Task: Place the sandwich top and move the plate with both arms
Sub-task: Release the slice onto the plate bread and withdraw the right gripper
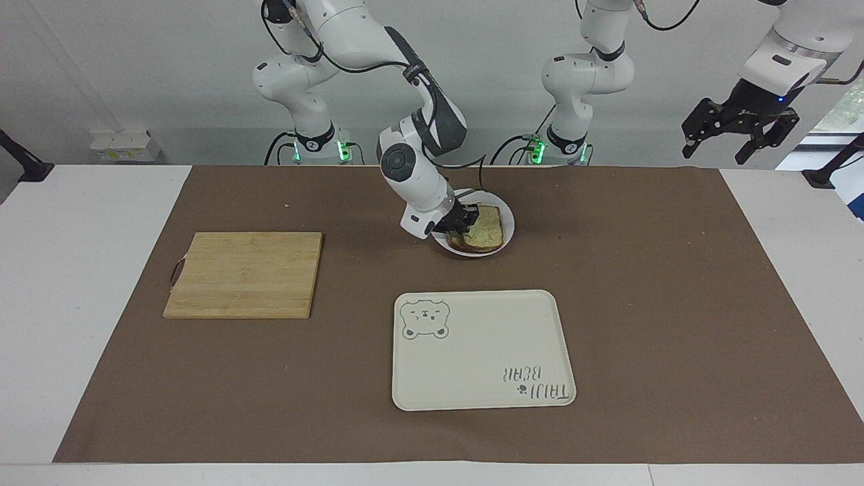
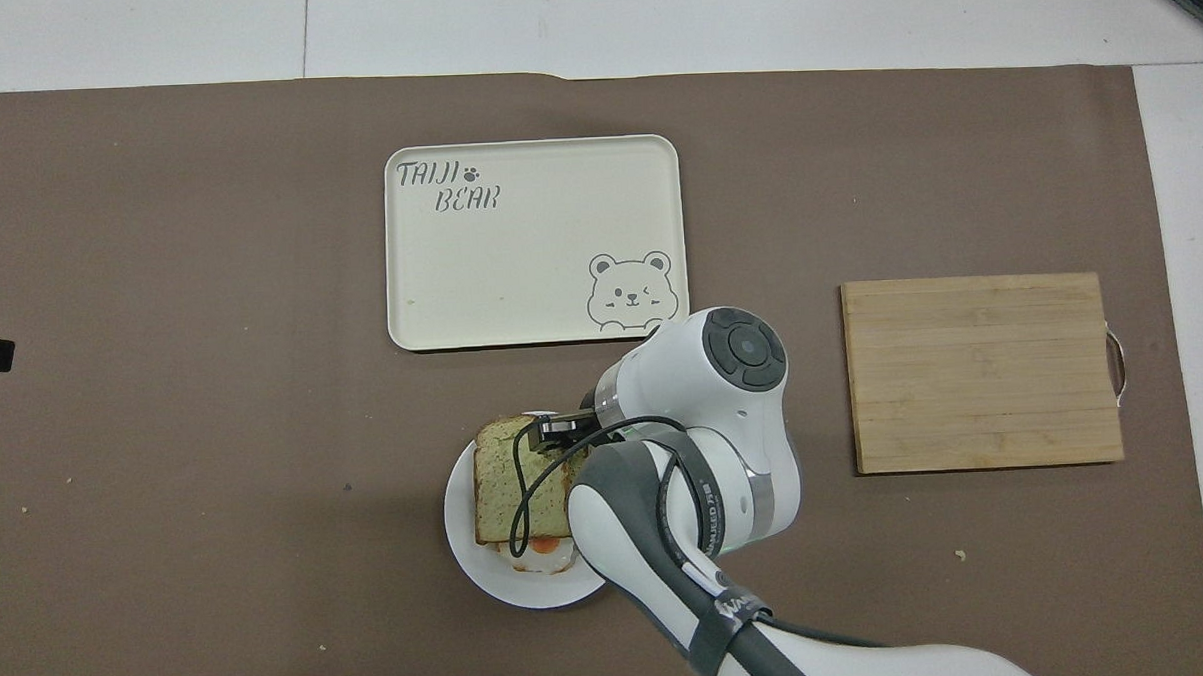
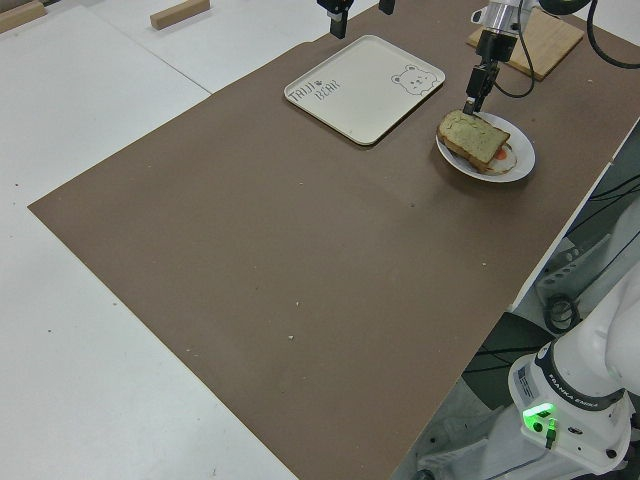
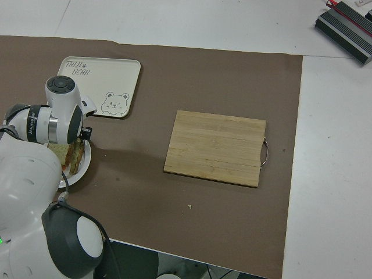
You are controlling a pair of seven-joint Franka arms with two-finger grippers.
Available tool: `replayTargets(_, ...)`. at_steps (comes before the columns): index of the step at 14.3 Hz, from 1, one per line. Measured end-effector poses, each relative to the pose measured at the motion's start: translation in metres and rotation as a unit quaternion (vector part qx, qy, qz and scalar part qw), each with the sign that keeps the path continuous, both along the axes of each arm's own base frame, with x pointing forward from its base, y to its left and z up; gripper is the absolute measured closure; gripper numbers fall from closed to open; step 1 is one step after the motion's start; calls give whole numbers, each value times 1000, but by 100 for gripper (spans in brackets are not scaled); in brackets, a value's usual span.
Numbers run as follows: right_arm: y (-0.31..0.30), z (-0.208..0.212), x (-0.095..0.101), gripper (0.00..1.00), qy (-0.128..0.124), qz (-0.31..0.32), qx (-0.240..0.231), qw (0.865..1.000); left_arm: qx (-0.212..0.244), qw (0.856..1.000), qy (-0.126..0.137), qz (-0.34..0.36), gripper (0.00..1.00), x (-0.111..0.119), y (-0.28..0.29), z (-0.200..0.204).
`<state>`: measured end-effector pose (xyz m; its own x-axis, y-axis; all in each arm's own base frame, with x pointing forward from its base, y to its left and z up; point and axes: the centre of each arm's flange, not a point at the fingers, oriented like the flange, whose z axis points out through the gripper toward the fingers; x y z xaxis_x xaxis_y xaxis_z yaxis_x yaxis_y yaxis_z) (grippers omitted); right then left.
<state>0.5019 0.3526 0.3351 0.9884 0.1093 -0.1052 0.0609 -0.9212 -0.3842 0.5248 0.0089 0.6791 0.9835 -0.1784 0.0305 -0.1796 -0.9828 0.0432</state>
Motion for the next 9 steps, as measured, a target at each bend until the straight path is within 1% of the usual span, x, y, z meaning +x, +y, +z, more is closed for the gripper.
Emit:
replayTargets(2,-22,17,17,1,-35,12,-27,999,0,1000,0,0,0,0,0,0)
replayTargets(4,-45,33,31,0,-61,13,-45,997,0,1000,0,0,0,0,0,0)
replayTargets(6,-74,48,45,0,-77,0,-55,996,0,1000,0,0,0,0,0,0)
replayTargets(7,-90,56,51,0,-83,-5,-62,995,0,1000,2,0,0,0,0,0)
replayTargets(9,-117,73,55,0,-82,-8,-76,994,0,1000,12,2,0,-3,2,-2)
